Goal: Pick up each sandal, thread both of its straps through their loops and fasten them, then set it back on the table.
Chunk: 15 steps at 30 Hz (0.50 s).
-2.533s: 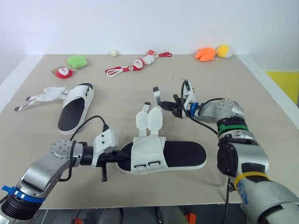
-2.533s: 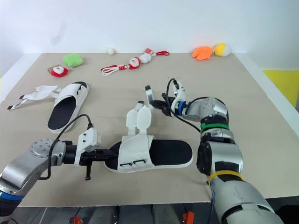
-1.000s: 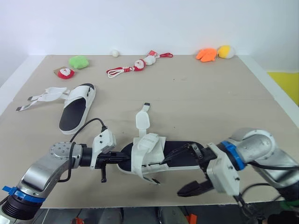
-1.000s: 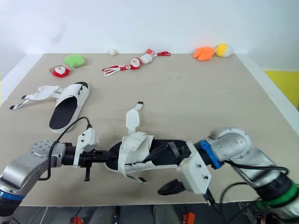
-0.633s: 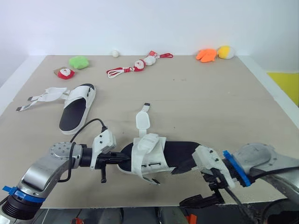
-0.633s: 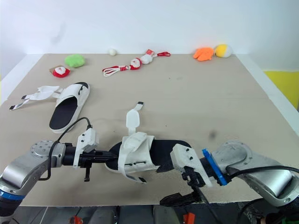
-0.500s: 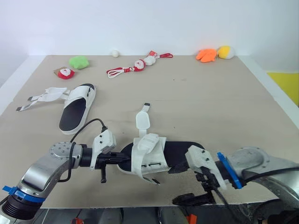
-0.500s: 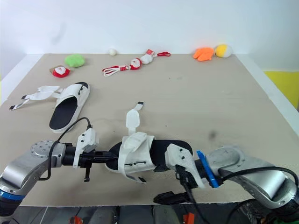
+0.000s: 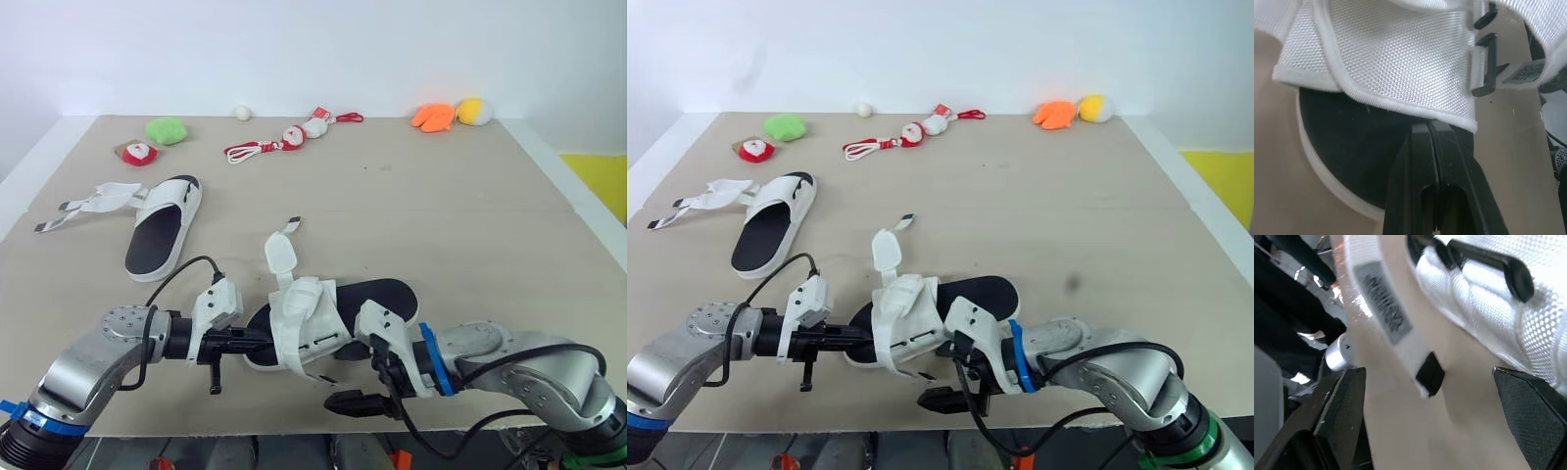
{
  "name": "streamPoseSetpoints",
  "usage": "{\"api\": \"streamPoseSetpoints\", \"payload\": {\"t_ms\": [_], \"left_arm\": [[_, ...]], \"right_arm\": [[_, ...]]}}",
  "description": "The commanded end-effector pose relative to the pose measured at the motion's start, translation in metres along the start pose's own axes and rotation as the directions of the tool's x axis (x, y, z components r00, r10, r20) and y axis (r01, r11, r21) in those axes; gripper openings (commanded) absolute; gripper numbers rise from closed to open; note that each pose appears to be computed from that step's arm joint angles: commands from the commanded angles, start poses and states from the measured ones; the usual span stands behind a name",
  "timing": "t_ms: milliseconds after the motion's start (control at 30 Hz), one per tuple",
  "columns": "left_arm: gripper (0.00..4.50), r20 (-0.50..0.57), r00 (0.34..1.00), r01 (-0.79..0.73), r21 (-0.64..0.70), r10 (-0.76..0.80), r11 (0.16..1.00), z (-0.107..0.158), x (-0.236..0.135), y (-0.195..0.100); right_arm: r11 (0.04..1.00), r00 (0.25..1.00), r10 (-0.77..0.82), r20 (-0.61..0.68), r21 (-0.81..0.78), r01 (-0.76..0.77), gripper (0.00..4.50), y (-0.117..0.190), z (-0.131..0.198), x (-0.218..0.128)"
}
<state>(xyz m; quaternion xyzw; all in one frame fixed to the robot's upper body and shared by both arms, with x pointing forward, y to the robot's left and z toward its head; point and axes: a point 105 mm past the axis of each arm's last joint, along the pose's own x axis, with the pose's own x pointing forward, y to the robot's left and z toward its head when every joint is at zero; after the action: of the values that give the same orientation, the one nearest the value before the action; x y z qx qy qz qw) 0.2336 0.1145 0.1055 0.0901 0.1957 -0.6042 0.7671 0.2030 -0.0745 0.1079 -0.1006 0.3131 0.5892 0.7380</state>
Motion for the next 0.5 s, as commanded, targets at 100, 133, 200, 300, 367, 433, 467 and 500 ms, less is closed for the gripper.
{"api": "streamPoseSetpoints", "payload": {"t_ms": [100, 133, 200, 300, 367, 433, 467, 500], "left_arm": [[0.0, -0.032, 0.999, 0.042, -0.03, -0.043, 0.999, -0.008, 0.005, -0.009], [0.0, -0.032, 0.999, 0.043, -0.03, -0.044, 0.999, -0.008, 0.005, -0.008], [0.0, -0.031, 0.999, 0.043, -0.03, -0.044, 0.999, -0.009, 0.006, -0.008], [0.0, -0.03, 0.999, 0.041, -0.028, -0.042, 0.999, -0.009, 0.006, -0.006], [0.0, -0.028, 0.999, 0.037, -0.025, -0.038, 0.999, -0.008, 0.006, -0.005], [0.0, -0.027, 0.999, 0.034, -0.023, -0.034, 0.999, -0.008, 0.006, -0.004], [0.0, -0.026, 0.999, 0.032, -0.021, -0.032, 0.999, -0.007, 0.005, -0.003], [0.0, -0.026, 0.999, 0.03, -0.02, -0.03, 0.999, -0.007, 0.005, -0.002]], "right_arm": [[0.997, 0.998, -0.004, 0.055, -0.072, 0.008, 3.33, 0.007, 0.023, -0.004], [0.997, 0.998, -0.003, 0.055, -0.073, 0.007, 2.84, 0.007, 0.024, -0.004], [0.997, 0.998, 0.001, 0.06, -0.073, 0.003, 2.12, 0.007, 0.026, -0.005], [0.997, 0.997, 0.014, 0.071, -0.077, -0.008, 1.04, 0.009, 0.031, -0.007], [0.997, 0.997, 0.029, 0.077, -0.077, -0.023, 0.12, 0.011, 0.034, -0.009], [0.996, 0.996, 0.048, 0.08, -0.075, -0.042, 0.04, 0.013, 0.037, -0.012], [0.996, 0.994, 0.066, 0.083, -0.071, -0.06, 0.04, 0.014, 0.039, -0.014], [0.995, 0.993, 0.083, 0.084, -0.065, -0.078, 0.04, 0.016, 0.04, -0.015]]}}
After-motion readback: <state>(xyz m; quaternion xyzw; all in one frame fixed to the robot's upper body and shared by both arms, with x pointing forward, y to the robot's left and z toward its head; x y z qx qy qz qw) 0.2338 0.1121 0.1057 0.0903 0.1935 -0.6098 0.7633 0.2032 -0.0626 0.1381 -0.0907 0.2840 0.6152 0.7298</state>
